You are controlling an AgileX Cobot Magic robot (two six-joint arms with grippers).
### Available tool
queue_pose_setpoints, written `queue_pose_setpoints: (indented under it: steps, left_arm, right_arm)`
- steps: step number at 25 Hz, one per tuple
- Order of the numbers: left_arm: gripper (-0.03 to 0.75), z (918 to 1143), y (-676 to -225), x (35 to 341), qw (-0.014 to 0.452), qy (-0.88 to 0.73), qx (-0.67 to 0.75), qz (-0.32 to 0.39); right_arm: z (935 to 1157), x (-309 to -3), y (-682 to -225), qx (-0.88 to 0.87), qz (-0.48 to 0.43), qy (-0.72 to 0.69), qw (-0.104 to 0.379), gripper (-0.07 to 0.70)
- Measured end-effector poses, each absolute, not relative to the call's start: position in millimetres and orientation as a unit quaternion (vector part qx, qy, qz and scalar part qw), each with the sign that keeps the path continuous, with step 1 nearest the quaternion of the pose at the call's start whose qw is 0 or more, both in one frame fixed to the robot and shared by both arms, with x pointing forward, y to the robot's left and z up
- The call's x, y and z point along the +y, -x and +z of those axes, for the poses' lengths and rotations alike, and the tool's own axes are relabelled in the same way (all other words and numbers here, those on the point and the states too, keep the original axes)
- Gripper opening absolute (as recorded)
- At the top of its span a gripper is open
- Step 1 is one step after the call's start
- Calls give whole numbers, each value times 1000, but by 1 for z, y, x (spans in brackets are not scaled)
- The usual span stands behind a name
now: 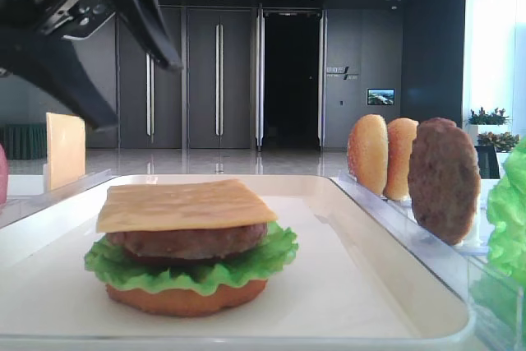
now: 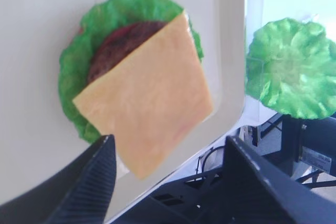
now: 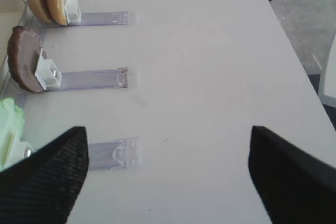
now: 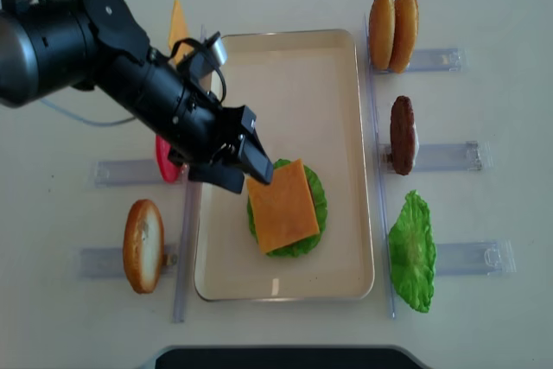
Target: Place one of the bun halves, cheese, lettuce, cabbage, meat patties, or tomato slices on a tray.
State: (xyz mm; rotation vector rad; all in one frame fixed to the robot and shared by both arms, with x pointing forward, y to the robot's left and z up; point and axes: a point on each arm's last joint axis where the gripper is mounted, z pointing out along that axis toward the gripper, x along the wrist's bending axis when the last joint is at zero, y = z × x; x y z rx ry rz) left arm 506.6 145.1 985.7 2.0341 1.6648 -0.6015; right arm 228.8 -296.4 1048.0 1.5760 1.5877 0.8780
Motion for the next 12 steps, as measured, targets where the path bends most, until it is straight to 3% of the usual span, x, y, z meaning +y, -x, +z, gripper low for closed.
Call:
queue_pose_setpoints:
  steps: [5, 12]
  left_arm:
    - [485, 1024, -532, 142, 249, -751, 592, -155]
    - [485, 1073, -557, 150, 248, -767, 590, -44]
  right_arm:
    - [1048, -296, -229, 616, 341, -612, 361, 587]
    - [1048, -296, -229, 616, 341, -612, 361, 587]
